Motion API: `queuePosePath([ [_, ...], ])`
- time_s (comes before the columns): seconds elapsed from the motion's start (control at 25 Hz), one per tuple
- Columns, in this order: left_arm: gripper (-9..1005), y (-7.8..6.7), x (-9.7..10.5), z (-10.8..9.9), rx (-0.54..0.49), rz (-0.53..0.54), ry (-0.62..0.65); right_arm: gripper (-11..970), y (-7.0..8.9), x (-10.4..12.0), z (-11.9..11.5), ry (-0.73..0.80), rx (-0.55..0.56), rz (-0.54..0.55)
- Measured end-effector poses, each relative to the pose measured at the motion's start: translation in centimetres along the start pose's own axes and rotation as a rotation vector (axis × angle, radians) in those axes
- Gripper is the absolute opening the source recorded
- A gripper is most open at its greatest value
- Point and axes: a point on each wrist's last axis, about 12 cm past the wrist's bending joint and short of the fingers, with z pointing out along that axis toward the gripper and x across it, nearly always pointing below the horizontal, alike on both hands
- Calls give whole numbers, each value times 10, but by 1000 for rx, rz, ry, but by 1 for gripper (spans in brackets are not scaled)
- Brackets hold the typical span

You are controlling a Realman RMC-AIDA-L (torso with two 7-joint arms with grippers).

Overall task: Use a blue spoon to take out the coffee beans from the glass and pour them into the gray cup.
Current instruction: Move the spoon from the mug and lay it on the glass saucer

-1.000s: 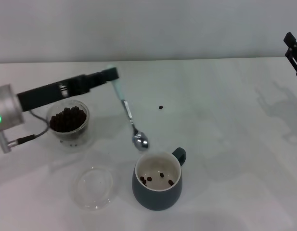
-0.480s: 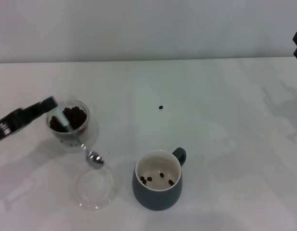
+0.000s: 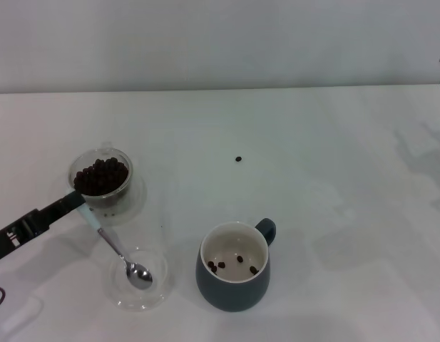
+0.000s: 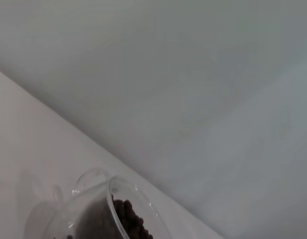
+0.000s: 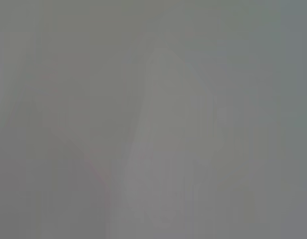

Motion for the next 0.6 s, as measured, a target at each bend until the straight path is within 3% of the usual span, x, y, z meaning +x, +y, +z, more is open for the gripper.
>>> queuePosePath([
  [0.36,127,6,2,-15,-39,32,-31,604,-3,-4,-1,-30,29,-5],
  [0.6,128,7,4,-15,-51,62,-38,604,2,-6,0,-51,39,-40],
])
